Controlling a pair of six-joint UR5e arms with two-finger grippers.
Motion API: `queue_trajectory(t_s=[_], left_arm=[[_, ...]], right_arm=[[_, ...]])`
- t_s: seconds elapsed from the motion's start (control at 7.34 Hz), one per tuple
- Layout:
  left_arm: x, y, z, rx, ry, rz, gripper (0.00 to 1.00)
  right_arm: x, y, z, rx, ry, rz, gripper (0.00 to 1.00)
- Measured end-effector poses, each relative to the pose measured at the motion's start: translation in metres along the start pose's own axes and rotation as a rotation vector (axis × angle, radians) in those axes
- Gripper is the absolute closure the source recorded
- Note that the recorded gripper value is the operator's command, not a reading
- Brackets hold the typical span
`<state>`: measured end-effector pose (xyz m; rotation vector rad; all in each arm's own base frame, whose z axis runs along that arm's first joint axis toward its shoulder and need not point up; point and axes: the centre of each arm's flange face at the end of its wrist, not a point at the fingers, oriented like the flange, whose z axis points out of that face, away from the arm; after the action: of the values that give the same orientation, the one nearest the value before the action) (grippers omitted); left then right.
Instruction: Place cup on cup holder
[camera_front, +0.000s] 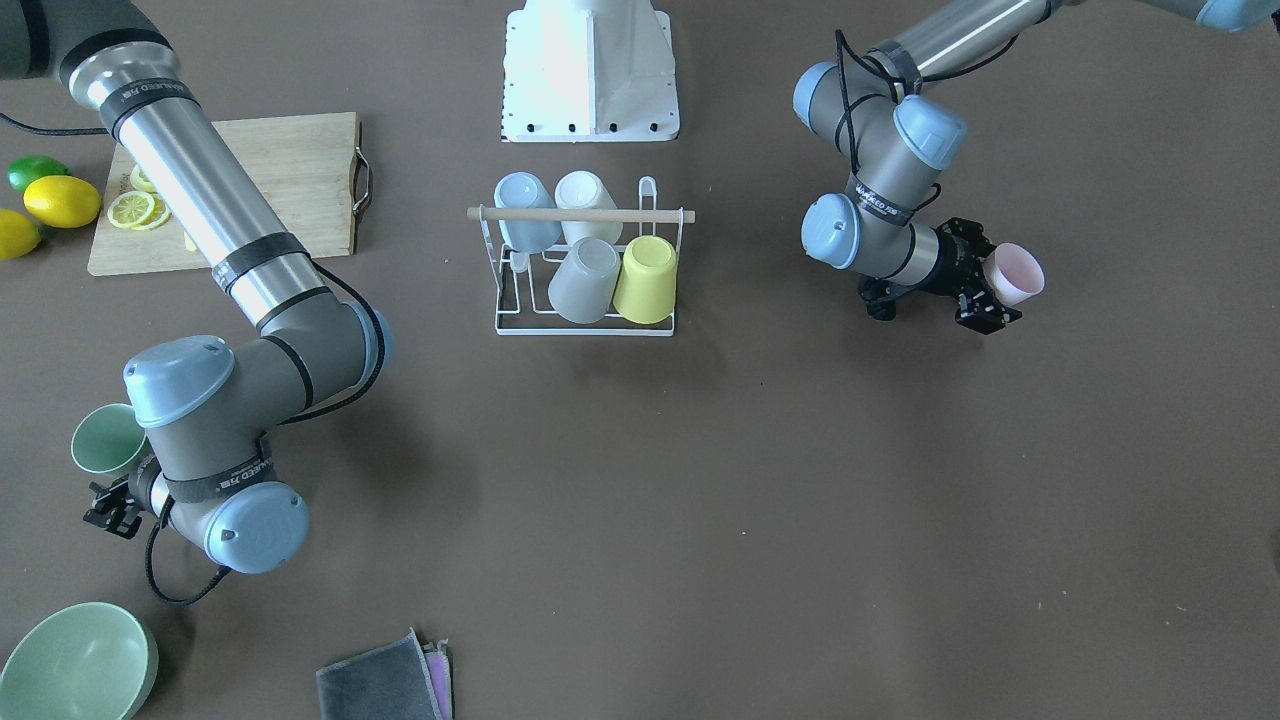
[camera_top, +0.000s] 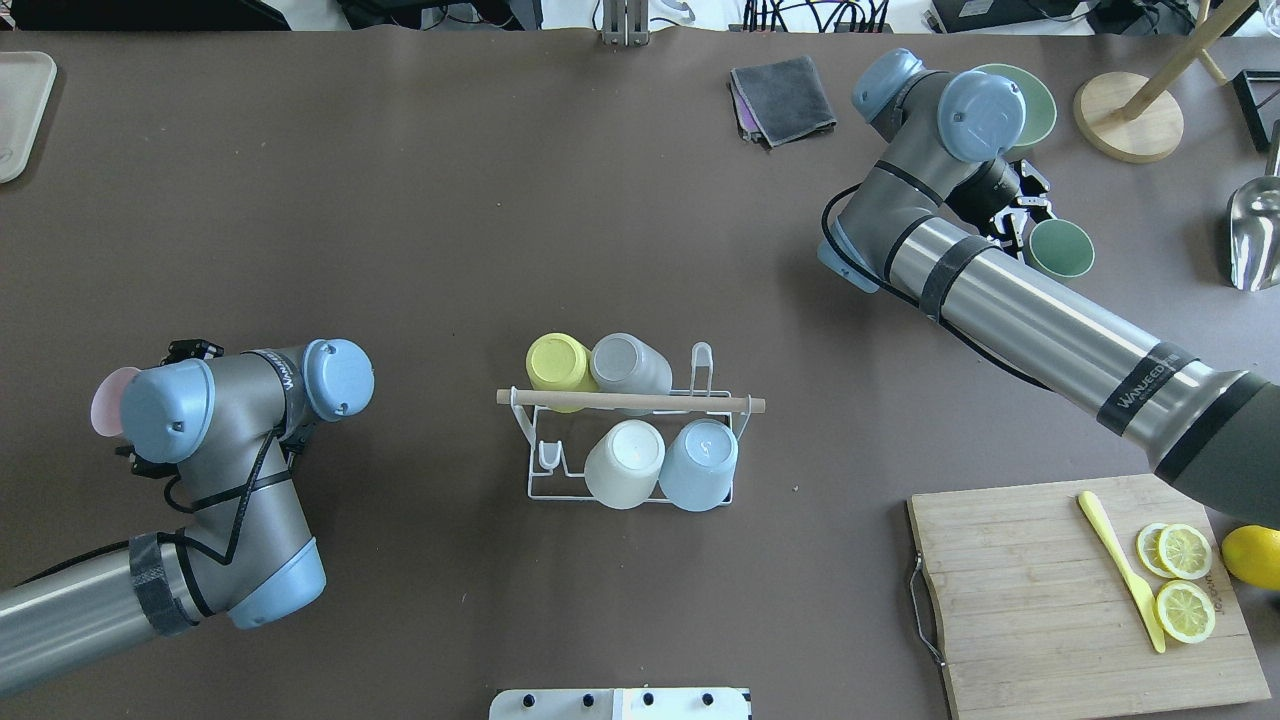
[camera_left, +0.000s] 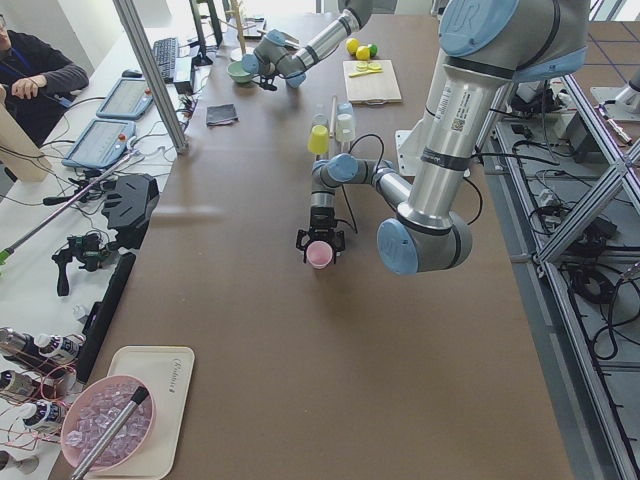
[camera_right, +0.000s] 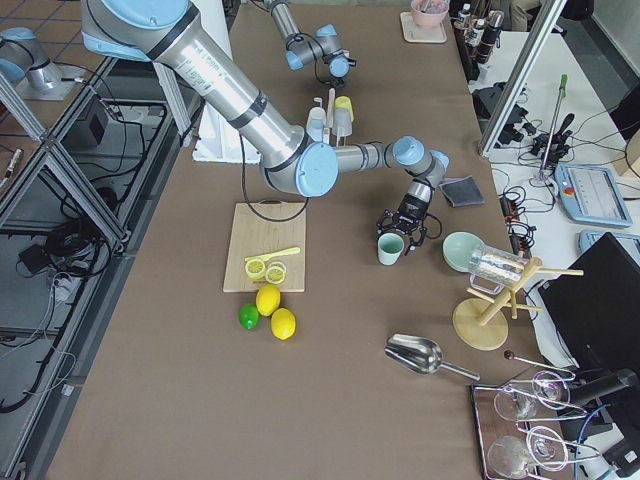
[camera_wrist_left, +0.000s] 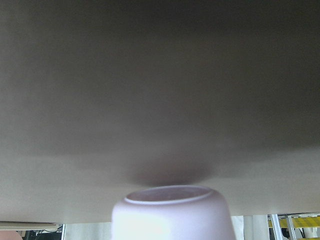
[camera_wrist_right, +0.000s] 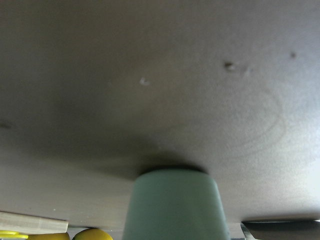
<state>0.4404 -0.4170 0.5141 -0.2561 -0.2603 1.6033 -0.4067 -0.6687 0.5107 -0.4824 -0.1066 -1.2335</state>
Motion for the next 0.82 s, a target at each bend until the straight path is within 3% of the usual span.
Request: queue_trajectory(t_s=[0.14,0.27,0.54,0.68,0.82], left_arm=[[0.000,0.000,0.002,0.005,-0.003,-0.001,0.03],[0.000,0.000,0.005,0.009,-0.005,-0.002,0.14],[0.000,0.002,0.004,0.019,-0.012,0.001,0.45],[0.000,0.005,0.001,0.027,-0.017,0.012,0.52],[-0.001,0.008,-0.002,0.035,-0.021,0.023,0.52]], right_arm=[[-0.001,-0.001,0.001,-0.001,0.000,-0.002,0.00],[-0.002,-0.002,0.000,-0.001,0.000,-0.003,0.16],[-0.006,-0.005,-0.005,0.004,0.005,-0.008,0.19],[-0.010,-0.008,-0.006,0.005,0.009,-0.013,0.20],[-0.014,-0.010,-0.007,0.004,0.013,-0.019,0.32]])
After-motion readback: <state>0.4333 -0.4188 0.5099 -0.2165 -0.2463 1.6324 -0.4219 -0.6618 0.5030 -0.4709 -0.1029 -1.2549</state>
